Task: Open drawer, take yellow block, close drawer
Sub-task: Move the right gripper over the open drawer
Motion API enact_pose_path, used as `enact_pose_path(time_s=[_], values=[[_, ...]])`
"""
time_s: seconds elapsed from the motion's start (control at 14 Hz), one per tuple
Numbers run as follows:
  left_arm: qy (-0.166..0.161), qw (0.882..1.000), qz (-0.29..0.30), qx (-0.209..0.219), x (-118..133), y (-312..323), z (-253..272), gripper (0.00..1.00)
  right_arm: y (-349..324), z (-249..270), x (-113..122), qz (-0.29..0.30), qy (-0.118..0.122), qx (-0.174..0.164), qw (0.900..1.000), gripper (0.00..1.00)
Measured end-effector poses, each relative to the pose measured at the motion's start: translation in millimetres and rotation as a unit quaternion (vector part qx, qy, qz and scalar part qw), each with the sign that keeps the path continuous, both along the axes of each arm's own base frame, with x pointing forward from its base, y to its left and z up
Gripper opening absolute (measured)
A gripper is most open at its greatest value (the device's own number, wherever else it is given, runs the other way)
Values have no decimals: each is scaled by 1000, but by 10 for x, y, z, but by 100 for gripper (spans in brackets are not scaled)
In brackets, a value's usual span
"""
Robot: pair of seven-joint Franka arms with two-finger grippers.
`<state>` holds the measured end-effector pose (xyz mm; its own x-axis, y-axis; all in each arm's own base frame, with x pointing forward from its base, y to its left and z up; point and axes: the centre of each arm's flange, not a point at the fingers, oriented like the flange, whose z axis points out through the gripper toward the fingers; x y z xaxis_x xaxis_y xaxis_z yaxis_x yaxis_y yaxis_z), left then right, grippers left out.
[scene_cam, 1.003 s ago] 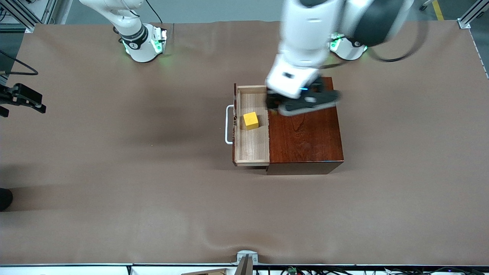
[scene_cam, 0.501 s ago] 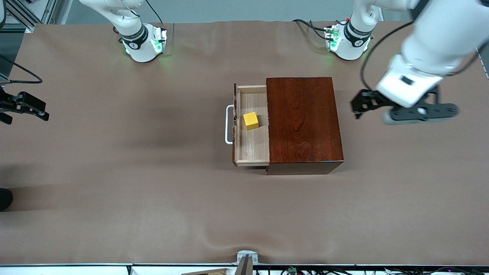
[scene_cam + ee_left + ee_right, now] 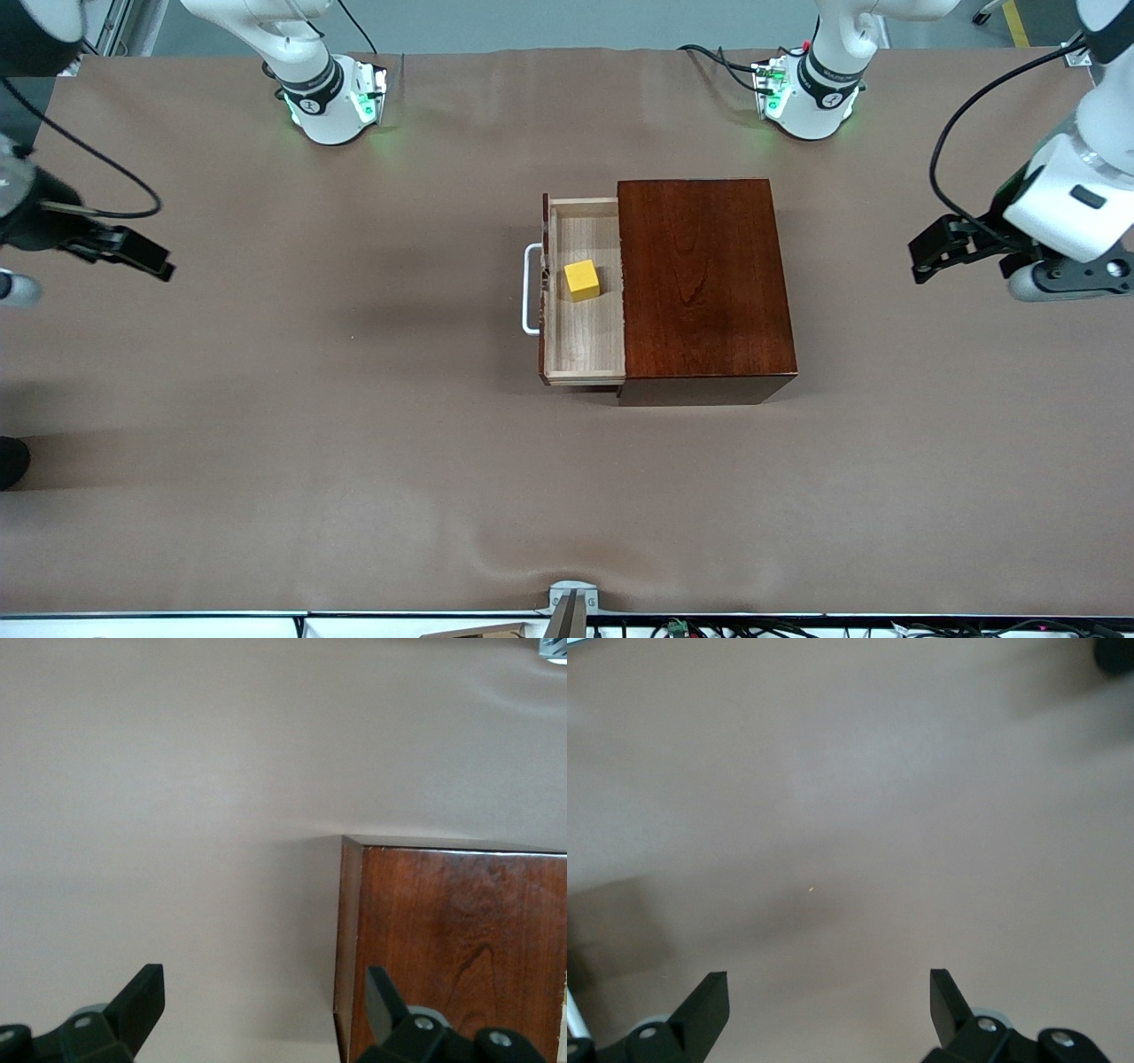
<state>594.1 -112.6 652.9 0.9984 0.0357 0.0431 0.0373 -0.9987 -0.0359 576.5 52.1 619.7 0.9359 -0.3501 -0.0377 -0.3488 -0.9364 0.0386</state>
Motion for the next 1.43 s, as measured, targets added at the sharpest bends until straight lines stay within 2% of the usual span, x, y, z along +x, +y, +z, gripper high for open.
enact_pose_path(time_s=[0.21,0.36,0.5,0.57,0.72,0.86,1.15,1.43], values=[[-2,1000,3,-1,-59,131,106,100,454,-3,-62,-127,-3,-8,992,100],[-3,1000,1,-2,-78,168,143,100,837,-16,-129,-207,-7,-14,978,100],[-3,1000,0,-2,-79,181,143,100,1224,-105,-173,-258,-8,-18,966,100],[-1,1000,-2,-2,-91,187,149,100,1353,-148,-181,-268,-4,-12,963,100],[4,1000,-2,-1,-136,205,186,100,1528,-192,-193,-281,23,30,959,100],[10,1000,-2,-1,-182,216,213,100,1644,-201,-216,-296,35,46,954,100],[12,1000,-3,-2,-243,359,294,100,1825,-368,-210,-368,51,32,928,100],[20,1000,-5,-1,-273,413,300,100,2395,-777,-295,-393,76,6,916,100]])
